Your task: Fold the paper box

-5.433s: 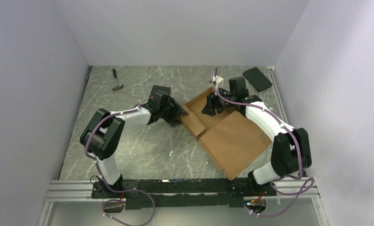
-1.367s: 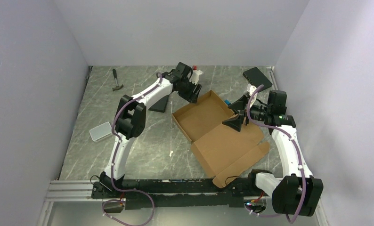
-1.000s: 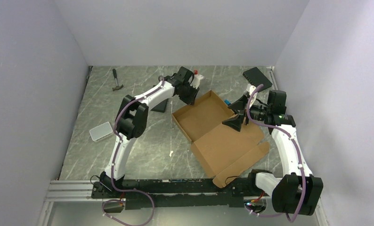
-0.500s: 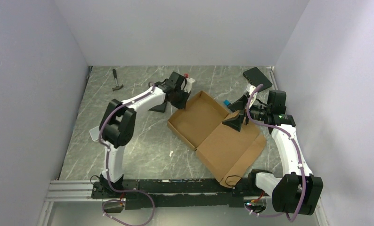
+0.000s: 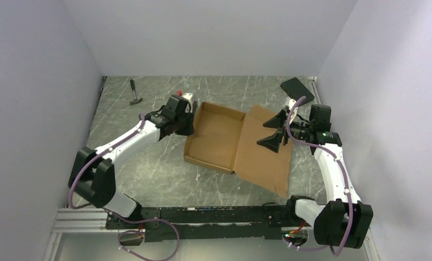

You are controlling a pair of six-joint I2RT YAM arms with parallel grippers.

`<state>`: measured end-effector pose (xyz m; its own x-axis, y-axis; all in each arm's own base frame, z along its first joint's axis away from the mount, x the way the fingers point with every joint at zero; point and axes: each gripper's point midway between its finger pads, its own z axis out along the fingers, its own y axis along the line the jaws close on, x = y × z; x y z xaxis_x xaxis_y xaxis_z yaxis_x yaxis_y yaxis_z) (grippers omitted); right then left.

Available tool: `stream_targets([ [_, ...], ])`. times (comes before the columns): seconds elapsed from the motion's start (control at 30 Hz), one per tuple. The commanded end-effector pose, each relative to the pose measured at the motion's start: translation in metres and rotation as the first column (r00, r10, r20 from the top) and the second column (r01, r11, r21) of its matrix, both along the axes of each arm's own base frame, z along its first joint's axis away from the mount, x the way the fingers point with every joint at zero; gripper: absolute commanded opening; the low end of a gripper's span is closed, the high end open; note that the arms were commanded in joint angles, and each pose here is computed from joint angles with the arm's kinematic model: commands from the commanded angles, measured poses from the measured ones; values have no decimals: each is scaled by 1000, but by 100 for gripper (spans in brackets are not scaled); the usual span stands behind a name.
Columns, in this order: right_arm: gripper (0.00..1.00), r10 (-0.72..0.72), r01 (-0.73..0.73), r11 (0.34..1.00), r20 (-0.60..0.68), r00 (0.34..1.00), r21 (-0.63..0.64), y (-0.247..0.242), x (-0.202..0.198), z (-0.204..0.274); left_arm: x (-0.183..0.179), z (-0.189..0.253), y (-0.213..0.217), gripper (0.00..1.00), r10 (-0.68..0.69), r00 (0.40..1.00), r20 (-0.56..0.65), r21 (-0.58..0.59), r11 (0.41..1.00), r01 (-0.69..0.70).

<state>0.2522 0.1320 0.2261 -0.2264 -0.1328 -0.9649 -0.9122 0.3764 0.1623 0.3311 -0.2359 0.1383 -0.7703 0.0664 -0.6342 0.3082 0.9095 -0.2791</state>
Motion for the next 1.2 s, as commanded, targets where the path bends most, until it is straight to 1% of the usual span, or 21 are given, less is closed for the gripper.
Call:
stream_targets([
  [0.0, 99, 77, -83, 994, 87, 993, 72, 6, -11, 39, -12, 13, 27, 0, 243, 970, -27, -72, 967, -245],
  [0.1, 99, 108, -119, 987, 99, 989, 104, 9, -19, 51, -28, 10, 44, 0, 337, 939, -67, -73, 937, -341],
  [0.23, 99, 88, -97, 991, 89, 992, 95, 7, -15, 45, -50, 8, 63, 0, 465, 878, -116, -114, 871, -477],
  [0.37, 99, 49, -54, 995, 63, 997, 81, 4, -6, 39, -72, 1, 81, 0, 592, 786, -176, -186, 765, -617],
  [0.47, 99, -17, 15, 998, 30, 999, 55, -2, 6, 29, -85, -5, 93, 0, 670, 706, -231, -207, 675, -708],
  [0.53, 99, -58, 58, 998, 8, 998, 33, -6, 14, 22, -89, -7, 103, 0, 715, 656, -242, -204, 623, -755],
  [0.67, 99, -125, 125, 992, -40, 991, -3, -14, 27, 6, -93, -1, 131, 0, 825, 517, -227, -163, 491, -856],
  [0.7, 99, -134, 134, 991, -46, 990, -12, -15, 29, 2, -92, 1, 136, 0, 842, 493, -219, -154, 469, -870],
  [0.77, 99, -149, 147, 988, -56, 987, -38, -18, 32, -6, -86, 5, 144, 0, 860, 466, -209, -155, 442, -884],
  [0.83, 99, -159, 153, 984, -58, 986, -87, -20, 35, -20, -81, 3, 147, 0, 867, 437, -239, -157, 410, -899],
  [0.9, 99, -146, 136, 977, -49, 988, -166, -20, 35, -40, -78, -2, 147, 0, 869, 407, -283, -163, 375, -913],
  [0.97, 99, -114, 102, 961, -31, 993, -257, -18, 33, -61, -80, -10, 146, 0, 867, 386, -316, -159, 353, -922],
  [1.07, 99, -50, 52, 917, 16, 999, -395, -10, 29, -90, -85, -22, 145, 0, 863, 372, -342, -136, 346, -928],
  [1.17, 99, -30, 39, 863, 25, 999, -504, -10, 29, -116, -93, -30, 150, 0, 868, 358, -343, -119, 338, -934],
])
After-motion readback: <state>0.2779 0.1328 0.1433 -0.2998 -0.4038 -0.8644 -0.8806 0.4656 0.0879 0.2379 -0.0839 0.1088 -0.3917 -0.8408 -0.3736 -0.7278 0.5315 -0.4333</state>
